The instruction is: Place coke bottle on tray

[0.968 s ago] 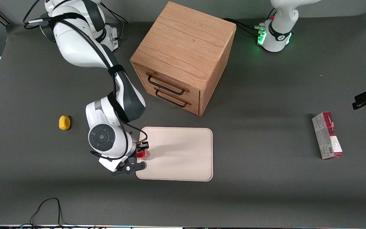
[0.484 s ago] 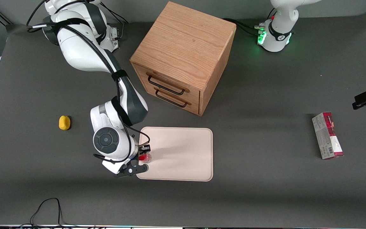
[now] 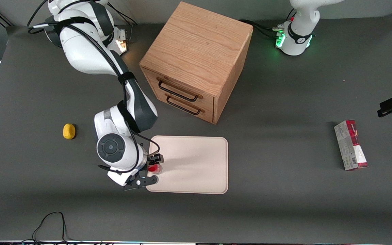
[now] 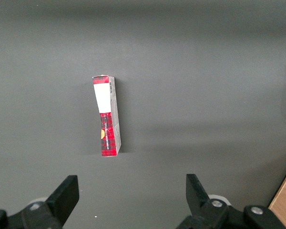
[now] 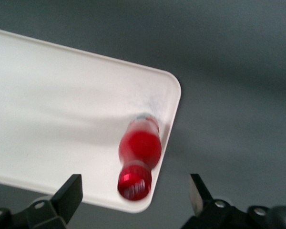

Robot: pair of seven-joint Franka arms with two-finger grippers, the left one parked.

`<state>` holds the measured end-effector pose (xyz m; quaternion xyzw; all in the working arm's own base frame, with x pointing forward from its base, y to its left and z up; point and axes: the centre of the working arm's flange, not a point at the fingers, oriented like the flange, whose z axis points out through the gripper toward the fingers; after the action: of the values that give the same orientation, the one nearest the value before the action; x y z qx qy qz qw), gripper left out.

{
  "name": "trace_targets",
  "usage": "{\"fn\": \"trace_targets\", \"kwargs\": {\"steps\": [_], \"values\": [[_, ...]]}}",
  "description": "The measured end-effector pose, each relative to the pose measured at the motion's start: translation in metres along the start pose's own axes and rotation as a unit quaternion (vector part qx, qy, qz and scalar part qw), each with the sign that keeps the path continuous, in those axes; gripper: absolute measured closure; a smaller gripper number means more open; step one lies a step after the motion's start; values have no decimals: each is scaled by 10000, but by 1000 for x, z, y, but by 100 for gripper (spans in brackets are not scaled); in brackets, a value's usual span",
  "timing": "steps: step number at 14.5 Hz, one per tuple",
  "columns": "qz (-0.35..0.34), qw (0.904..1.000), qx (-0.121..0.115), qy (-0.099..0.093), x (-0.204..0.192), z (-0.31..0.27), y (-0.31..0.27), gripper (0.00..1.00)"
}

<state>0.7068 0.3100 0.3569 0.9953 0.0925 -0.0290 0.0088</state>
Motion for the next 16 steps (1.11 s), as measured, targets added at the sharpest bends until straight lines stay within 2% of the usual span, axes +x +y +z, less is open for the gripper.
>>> {"fn": "trace_targets", "kwargs": {"steps": [2, 6, 8, 11, 14, 16], "values": [[-7, 10000, 4, -91, -13, -40, 2, 0], [-16, 9992, -10, -407, -56, -126, 12, 0], [35, 9987, -146, -490, -79, -166, 24, 0], [152, 9980, -353, -492, -114, -214, 45, 0], [323, 9980, -297, -447, -151, -244, 75, 0], [589, 9976, -173, -316, -172, -256, 115, 0]]}}
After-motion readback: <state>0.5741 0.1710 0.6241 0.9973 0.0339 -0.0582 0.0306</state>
